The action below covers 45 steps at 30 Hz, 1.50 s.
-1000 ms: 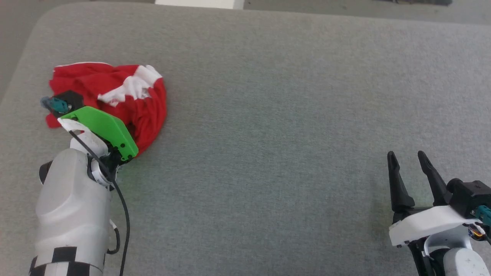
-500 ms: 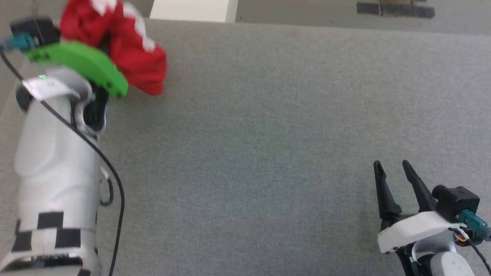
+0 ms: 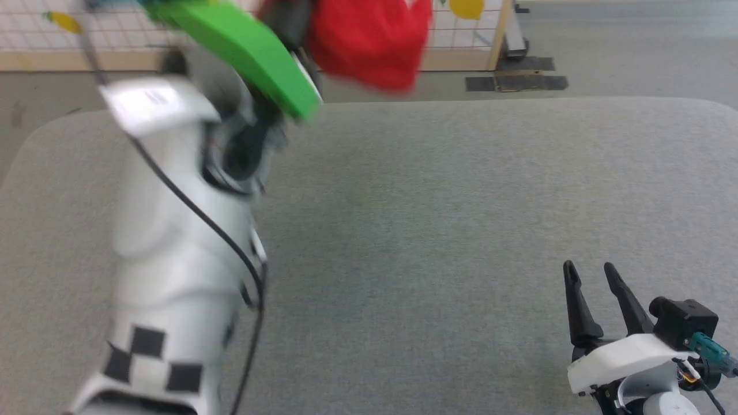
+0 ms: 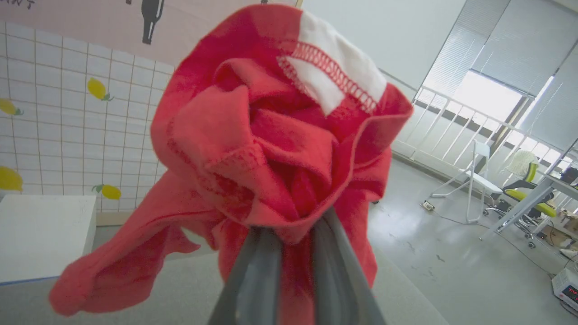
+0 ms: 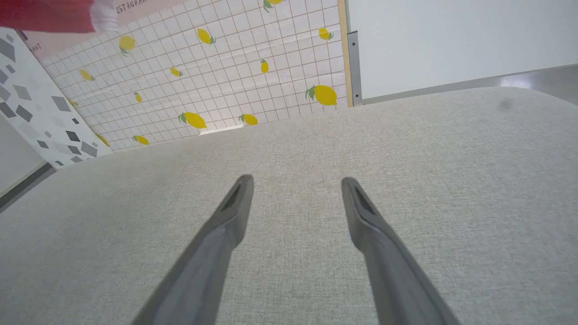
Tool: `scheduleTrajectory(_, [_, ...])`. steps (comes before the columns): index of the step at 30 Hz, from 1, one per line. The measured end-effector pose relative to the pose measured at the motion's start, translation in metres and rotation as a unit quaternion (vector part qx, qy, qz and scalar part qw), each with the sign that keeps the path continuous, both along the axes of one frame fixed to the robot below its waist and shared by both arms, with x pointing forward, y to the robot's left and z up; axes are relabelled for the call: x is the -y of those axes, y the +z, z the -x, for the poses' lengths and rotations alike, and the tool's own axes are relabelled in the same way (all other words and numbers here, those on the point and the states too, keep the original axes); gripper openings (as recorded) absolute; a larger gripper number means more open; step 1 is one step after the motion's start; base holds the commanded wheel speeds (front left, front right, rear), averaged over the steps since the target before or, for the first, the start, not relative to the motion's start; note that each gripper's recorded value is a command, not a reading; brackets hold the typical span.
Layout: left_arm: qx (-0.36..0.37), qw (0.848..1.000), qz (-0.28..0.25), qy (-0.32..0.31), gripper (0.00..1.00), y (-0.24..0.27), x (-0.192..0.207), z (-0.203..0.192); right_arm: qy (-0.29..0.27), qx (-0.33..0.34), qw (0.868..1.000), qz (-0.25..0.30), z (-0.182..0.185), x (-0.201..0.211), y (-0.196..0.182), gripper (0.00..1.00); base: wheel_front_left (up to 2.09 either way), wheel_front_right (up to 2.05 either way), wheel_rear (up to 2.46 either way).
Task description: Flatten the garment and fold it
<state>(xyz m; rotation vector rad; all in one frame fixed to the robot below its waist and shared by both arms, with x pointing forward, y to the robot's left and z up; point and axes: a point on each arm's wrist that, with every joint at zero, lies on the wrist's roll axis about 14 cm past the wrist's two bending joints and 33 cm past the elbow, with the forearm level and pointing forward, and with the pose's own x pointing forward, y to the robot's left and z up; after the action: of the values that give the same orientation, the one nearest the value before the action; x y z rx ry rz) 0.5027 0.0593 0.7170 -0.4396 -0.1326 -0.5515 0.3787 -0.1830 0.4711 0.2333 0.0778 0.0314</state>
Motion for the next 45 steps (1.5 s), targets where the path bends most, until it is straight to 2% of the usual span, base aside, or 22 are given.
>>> scheduleTrajectory(2, [-0.046, 0.998, -0.018, -0.03, 0.0, -0.043, 0.024, 0.008, -0.011, 0.0, 1.0, 0.001, 0.005, 0.007, 0.0, 1.0, 0.0, 0.0, 0.0])
scheduleTrajectory(5, [-0.126, 0.986, -0.075, -0.073, 0.0, -0.121, 0.059, 0.029, -0.028, 0.0, 1.0, 0.001, 0.011, 0.018, 0.0, 1.0, 0.0, 0.0, 0.0])
scheduleTrajectory(9, [-0.238, 0.949, -0.171, -0.117, 0.0, -0.225, 0.083, 0.07, -0.045, -0.002, 0.999, -0.002, 0.017, 0.029, -0.001, 1.0, 0.0, 0.0, 0.0])
scheduleTrajectory(11, [-0.279, 0.924, -0.228, -0.128, 0.0, -0.268, 0.082, 0.091, -0.052, -0.004, 0.999, -0.006, 0.019, 0.032, -0.003, 1.0, 0.0, 0.0, 0.0])
scheduleTrajectory(14, [-0.311, 0.913, -0.239, -0.111, 0.0, -0.292, 0.073, 0.096, -0.056, -0.009, 0.998, -0.011, 0.02, 0.034, -0.008, 1.0, 0.0, 0.0, 0.0])
scheduleTrajectory(15, [-0.313, 0.916, -0.228, -0.101, 0.21, -0.291, 0.07, 0.093, -0.057, -0.009, 0.998, -0.012, 0.02, 0.034, -0.009, 1.0, 0.0, 0.0, 0.0])
scheduleTrajectory(16, [-0.315, 0.923, -0.202, -0.087, 1.0, -0.286, 0.066, 0.088, -0.056, -0.011, 0.998, -0.014, 0.02, 0.033, -0.01, 1.0, 0.0, 0.0, 0.0])
scheduleTrajectory(22, [-0.237, 0.97, -0.058, -0.008, 1.0, -0.214, 0.04, 0.052, -0.051, -0.007, 0.998, -0.02, 0.02, 0.028, -0.01, 1.0, 0.0, 0.0, 0.0])
scheduleTrajectory(26, [-0.159, 0.984, -0.019, 0.073, 1.0, -0.178, -0.002, 0.043, -0.045, -0.001, 0.999, -0.023, 0.02, 0.024, -0.007, 1.0, 0.0, 0.0, 0.0])
scheduleTrajectory(30, [-0.078, 0.984, -0.079, 0.142, 1.0, -0.176, -0.046, 0.059, -0.036, 0.004, 0.999, -0.025, 0.02, 0.018, -0.004, 1.0, 0.0, 0.0, 0.0])
scheduleTrajectory(34, [-0.055, 0.975, -0.114, 0.18, 1.0, -0.195, -0.068, 0.086, -0.024, -0.017, 0.999, -0.024, 0.021, 0.012, -0.01, 1.0, 0.0, 0.0, 0.0])
scheduleTrajectory(41, [-0.072, 0.965, -0.096, 0.232, 1.0, -0.209, -0.087, 0.115, 0.016, -0.098, 0.995, -0.008, 0.016, -0.004, -0.031, 1.0, 0.0, 0.0, 0.0])
scheduleTrajectory(42, [-0.073, 0.964, -0.083, 0.243, 1.0, -0.208, -0.089, 0.12, 0.064, -0.145, 0.987, 0.026, -0.001, -0.026, -0.033, 1.0, 0.0, 0.0, 0.0])
scheduleTrajectory(45, [-0.068, 0.963, -0.079, 0.248, 1.0, -0.206, -0.09, 0.12, 0.101, -0.18, 0.977, 0.055, -0.023, -0.044, -0.028, 1.0, 0.0, 0.0, 0.0])
